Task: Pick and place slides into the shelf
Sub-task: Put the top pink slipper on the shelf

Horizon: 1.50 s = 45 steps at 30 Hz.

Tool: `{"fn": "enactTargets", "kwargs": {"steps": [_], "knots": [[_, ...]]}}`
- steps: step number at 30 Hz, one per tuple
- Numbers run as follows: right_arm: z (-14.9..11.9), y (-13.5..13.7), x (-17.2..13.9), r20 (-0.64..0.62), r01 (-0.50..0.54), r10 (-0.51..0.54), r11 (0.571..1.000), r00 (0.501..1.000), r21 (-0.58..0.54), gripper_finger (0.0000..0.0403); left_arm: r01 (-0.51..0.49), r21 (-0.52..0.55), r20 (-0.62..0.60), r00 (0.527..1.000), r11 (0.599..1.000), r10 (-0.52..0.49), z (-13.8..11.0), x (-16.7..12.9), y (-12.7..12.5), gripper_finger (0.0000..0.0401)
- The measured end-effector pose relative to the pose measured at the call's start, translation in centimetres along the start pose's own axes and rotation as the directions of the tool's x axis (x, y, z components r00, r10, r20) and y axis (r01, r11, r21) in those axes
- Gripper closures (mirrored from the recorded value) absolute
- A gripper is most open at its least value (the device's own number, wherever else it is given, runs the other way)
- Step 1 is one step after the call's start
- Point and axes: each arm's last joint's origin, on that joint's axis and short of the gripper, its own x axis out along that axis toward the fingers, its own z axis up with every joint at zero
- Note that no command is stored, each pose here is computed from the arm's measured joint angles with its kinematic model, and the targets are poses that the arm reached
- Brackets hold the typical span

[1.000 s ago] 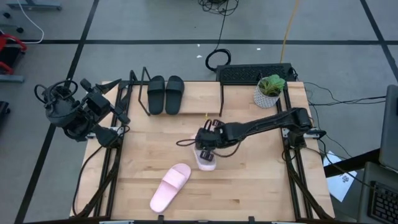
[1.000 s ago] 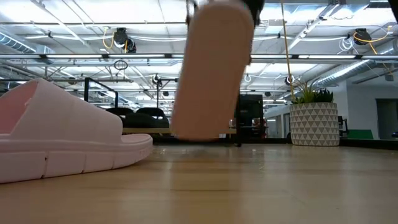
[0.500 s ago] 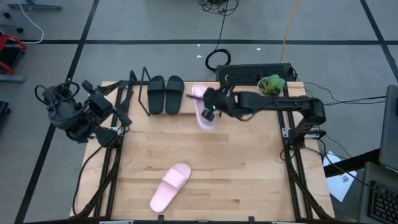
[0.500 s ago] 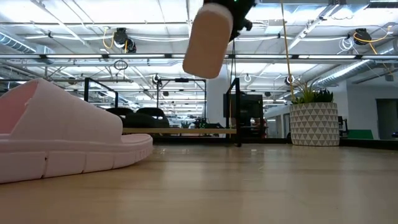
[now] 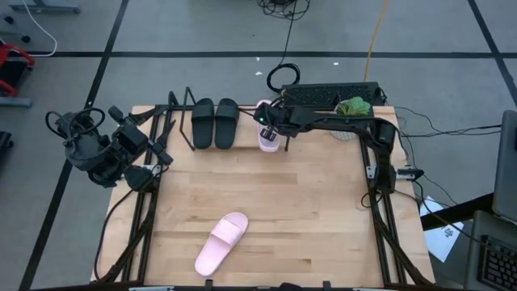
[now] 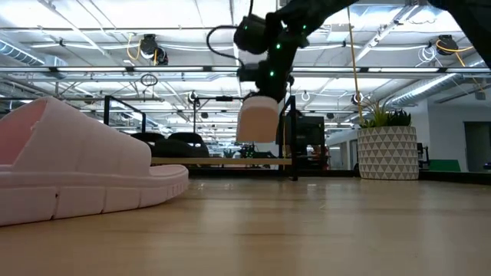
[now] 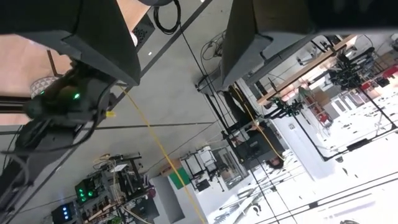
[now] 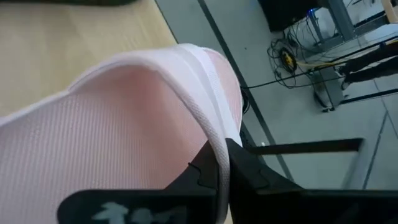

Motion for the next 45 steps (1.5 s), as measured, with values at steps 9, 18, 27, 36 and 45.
{"fn": "enactTargets", "kwargs": {"steps": [9, 18, 27, 36, 45], "knots": [[-0.3, 0.3, 1.5, -0.034, 0.054, -0.057, 0.995, 0.998, -0.088, 0.0402, 0.0, 0.002, 0.0, 1.0, 1.0, 0.0, 0.0, 0.0, 0.0, 0.0173], [-0.9, 0.5, 1.9, -0.055, 0.05, -0.056, 0.994, 0.997, -0.102, 0.0403, 0.0, 0.006, 0.0, 1.0, 1.0, 0.0, 0.0, 0.0, -0.2, 0.0173], [-2.2, 1.3, 2.7, -0.072, 0.055, -0.063, 0.992, 0.995, -0.112, 0.0402, 0.0, 0.005, 0.0, 1.0, 1.0, 0.0, 0.0, 0.0, -0.2, 0.0173], [-2.1, 1.2, 2.9, -0.064, 0.079, -0.086, 0.99, 0.994, -0.114, 0.0397, 0.0, 0.005, 0.0, 1.0, 1.0, 0.0, 0.0, 0.0, -0.2, 0.0173], [-2.0, 0.9, 3.0, -0.058, 0.105, -0.114, 0.984, 0.992, -0.146, 0.0395, 0.0, 0.004, 0.0, 1.0, 1.0, 0.0, 0.0, 0.0, -0.2, 0.0173]]}}
